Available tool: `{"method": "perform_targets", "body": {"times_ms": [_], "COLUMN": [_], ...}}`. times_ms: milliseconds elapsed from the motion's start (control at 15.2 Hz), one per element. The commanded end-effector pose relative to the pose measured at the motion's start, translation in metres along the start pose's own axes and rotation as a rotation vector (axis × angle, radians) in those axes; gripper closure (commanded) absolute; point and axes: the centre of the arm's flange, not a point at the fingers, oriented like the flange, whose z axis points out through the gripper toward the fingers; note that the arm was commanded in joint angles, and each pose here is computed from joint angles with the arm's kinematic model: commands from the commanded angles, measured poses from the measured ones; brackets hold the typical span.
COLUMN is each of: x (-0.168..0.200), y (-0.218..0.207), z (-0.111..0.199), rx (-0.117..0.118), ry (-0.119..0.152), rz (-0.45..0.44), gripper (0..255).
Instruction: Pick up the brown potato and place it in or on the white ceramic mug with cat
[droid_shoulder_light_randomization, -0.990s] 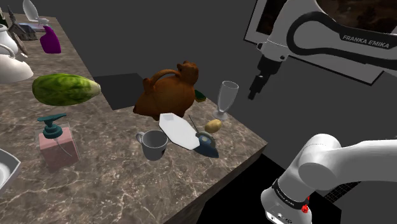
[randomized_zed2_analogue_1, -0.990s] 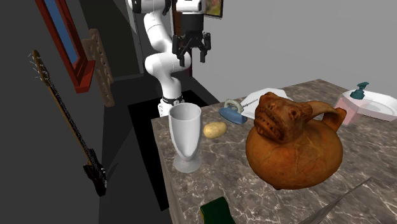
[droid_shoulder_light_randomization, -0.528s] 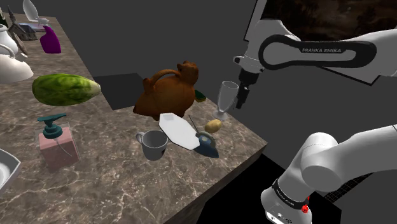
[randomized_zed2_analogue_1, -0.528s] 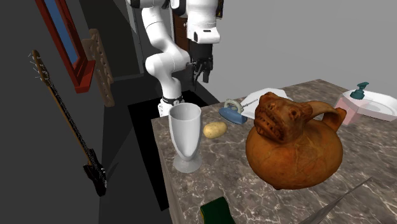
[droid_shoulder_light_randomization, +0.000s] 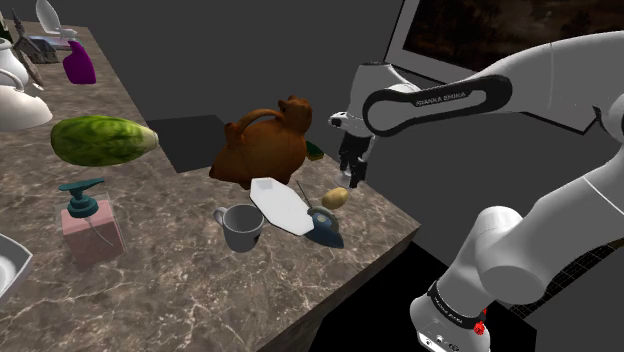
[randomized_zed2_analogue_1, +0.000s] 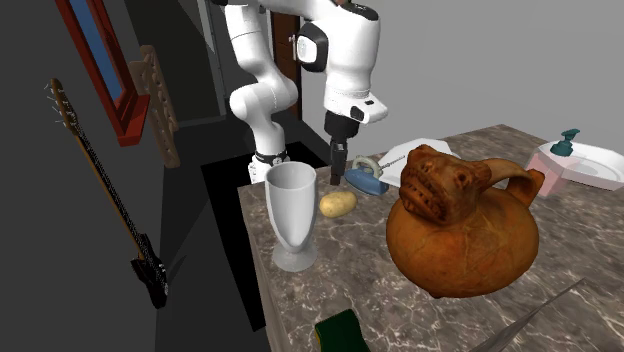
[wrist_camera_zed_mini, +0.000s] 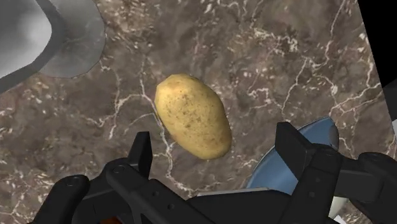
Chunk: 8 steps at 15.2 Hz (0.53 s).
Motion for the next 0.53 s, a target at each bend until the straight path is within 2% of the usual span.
{"method": "perform_targets", "body": {"times_ms": [0,198,462], "x": [0.017,0.042,0.041], "y": [0.004,0.005,0.005], "z": [0.023,0.054,0.075], "rx": [0.003,0.009,0.009], "ry": [-0.014,-0.034,-0.034], "rz": [-0.126,-0.298,-0.298], "gripper": [0,0,0]}}
